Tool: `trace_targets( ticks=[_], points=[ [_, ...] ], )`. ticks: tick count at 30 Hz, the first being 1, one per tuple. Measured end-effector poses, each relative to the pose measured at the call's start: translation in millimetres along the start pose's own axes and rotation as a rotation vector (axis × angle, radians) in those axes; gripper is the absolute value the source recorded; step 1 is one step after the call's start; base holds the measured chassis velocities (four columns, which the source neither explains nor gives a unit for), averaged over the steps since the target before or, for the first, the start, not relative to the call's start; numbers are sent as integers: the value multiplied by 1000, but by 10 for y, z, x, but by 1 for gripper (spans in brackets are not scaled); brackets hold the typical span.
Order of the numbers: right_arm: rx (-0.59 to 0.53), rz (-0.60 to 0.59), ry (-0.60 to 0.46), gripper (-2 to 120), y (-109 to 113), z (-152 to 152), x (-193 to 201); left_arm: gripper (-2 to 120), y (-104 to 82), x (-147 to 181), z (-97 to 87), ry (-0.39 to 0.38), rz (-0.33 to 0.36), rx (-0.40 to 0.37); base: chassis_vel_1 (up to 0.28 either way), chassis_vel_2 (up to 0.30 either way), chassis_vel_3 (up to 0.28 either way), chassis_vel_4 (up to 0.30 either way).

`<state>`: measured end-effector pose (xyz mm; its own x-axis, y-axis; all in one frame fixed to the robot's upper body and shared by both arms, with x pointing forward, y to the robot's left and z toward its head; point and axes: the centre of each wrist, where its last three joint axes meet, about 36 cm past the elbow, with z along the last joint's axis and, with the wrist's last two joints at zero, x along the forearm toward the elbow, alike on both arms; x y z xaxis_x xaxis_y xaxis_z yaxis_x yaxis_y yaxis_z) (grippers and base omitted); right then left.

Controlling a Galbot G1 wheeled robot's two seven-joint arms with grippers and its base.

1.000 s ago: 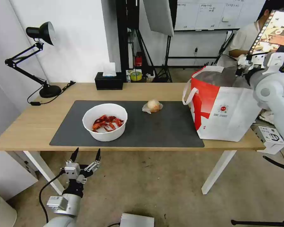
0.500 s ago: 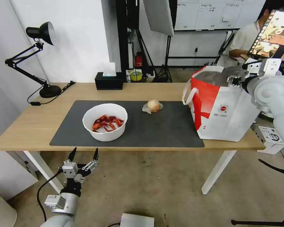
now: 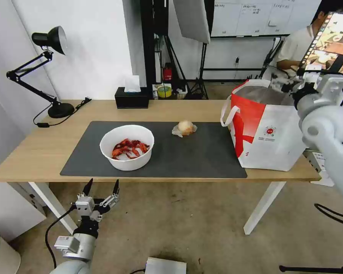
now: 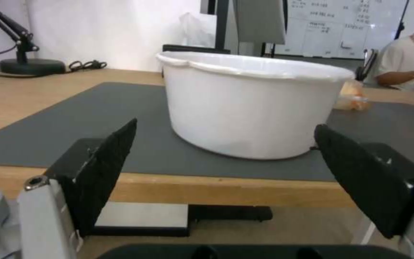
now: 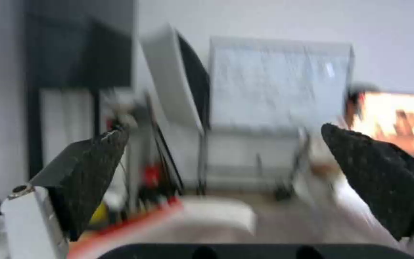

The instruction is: Pick up the trash from the table and place it into the takeout bag.

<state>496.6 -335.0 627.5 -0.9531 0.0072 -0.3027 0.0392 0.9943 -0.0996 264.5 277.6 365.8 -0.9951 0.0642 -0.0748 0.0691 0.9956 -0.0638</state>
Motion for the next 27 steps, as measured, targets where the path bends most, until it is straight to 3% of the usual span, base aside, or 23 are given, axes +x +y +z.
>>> trace_targets(
  ticks=[5, 11, 19, 22, 27],
  points=[
    [39, -90, -125, 100, 150, 192, 432, 100, 9, 5, 13, 2, -6, -3, 0, 0, 0, 0],
    [68, -106, -218, 100, 252, 373, 827, 100, 23, 28, 18, 4, -23, -5, 0, 0, 0, 0],
    [68, -61, -192, 100, 413, 833, 1330, 100, 103, 36, 106, 20, -23, -23, 0, 0, 0, 0],
    [85, -31, -144, 100, 547, 1160, 1759, 100, 156, 38, 143, 28, -23, -44, 0, 0, 0, 0],
    [76, 8, -77, 100, 707, 1379, 2111, 100, 163, 54, 167, 47, -23, -71, 0, 0, 0, 0]
  ],
)
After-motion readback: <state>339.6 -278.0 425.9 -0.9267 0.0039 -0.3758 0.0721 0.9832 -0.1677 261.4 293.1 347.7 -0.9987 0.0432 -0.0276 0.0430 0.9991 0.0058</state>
